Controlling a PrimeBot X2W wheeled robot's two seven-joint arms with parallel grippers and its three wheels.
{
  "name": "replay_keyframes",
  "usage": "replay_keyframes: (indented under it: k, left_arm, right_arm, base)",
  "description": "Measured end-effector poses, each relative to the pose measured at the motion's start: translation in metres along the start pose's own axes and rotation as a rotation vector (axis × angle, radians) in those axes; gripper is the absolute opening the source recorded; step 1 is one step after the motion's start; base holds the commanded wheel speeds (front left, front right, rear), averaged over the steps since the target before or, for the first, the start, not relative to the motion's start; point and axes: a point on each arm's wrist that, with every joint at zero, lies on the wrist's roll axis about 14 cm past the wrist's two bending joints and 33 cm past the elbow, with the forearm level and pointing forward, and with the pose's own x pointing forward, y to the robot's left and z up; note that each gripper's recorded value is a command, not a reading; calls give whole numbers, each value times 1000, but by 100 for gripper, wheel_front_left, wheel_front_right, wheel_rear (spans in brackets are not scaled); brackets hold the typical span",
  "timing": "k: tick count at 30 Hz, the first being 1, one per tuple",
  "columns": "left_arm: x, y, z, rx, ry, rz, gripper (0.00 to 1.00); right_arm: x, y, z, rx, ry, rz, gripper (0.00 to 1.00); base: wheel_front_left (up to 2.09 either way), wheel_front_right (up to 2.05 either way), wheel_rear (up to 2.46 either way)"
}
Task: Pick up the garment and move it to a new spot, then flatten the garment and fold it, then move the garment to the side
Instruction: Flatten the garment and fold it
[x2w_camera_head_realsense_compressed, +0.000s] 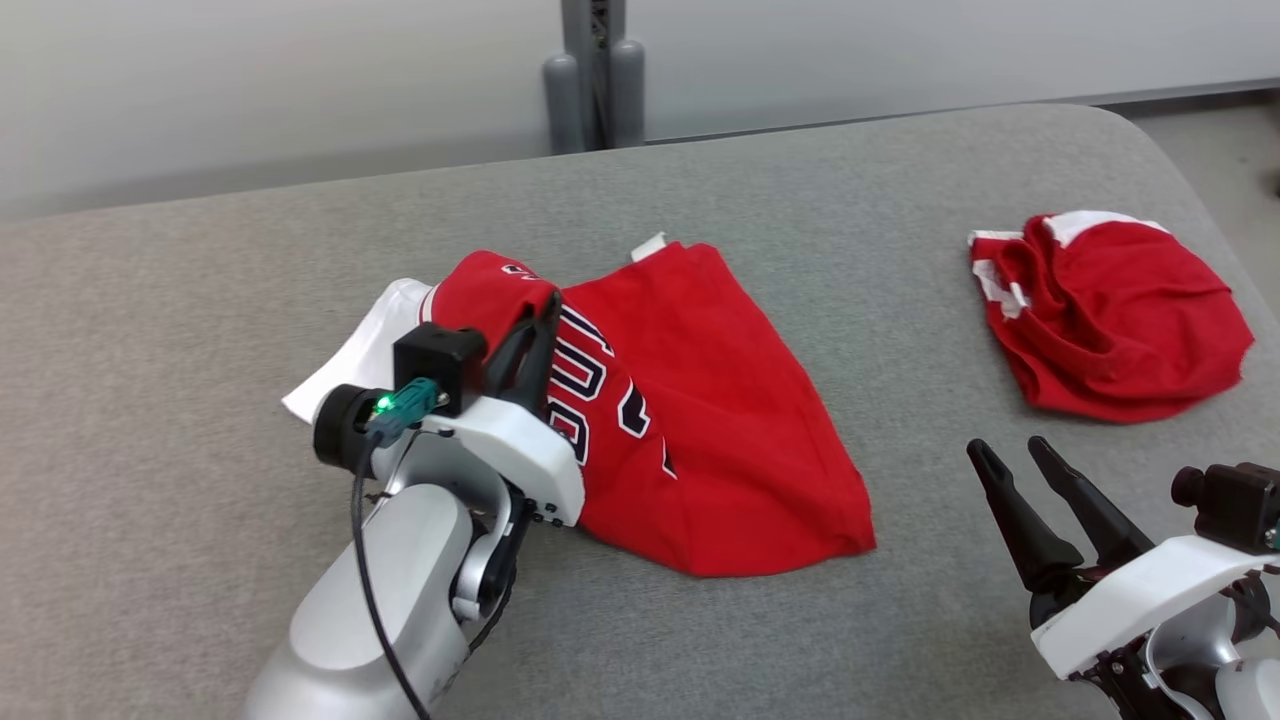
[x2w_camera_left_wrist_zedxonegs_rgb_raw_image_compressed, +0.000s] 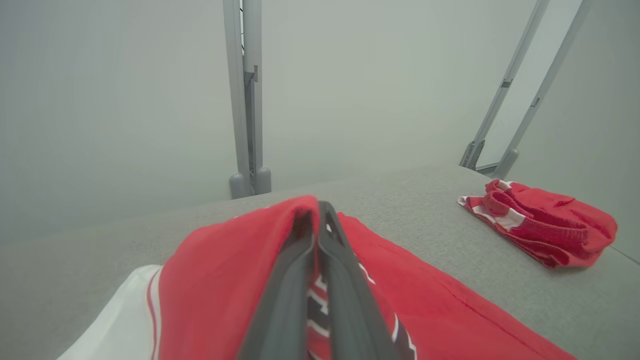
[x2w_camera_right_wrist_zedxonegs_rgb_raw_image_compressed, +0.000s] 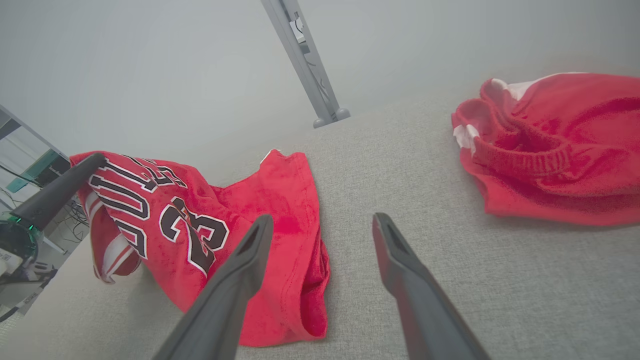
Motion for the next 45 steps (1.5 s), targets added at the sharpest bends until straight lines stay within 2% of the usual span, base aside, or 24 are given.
replay_keyframes:
  k: [7,13,14,15,16,25,30,33,40,45]
  left_arm:
    - [18,-41,-37,-9,109,-118,0]
    - [17,-48,-70,-29,181,-146,0]
    - [16,-47,-71,-30,183,-143,36]
    - [15,-46,-72,-33,183,-142,60]
    - [13,-46,-72,-40,182,-146,99]
    - [-1,-45,-58,-48,128,-139,100]
    - [-26,-38,-68,-60,142,-108,100]
    - [-39,-25,-73,-74,149,-38,100]
    - [-57,27,-90,-31,227,149,100]
    - [-55,38,-103,-20,278,189,100]
  right_arm:
    - [-12,-20,-1,20,-14,-69,100]
    - [-13,-28,-10,28,1,-96,100]
    - [-11,-26,-13,28,7,-91,100]
    - [-9,-24,-15,27,14,-82,100]
    - [-7,-21,-17,26,23,-72,100]
    - [12,7,-31,19,65,22,100]
    - [18,16,-30,16,63,52,100]
    - [19,18,-30,15,61,59,100]
    - [20,19,-32,17,69,62,100]
    - [16,11,-31,22,63,37,100]
  base:
    - [0,0,0]
    - [0,0,0]
    - [0,0,0]
    - [0,0,0]
    - [0,0,0]
    - [0,0,0]
    - [0,0,0]
    - [0,0,0]
    - [0,0,0]
    - [0,0,0]
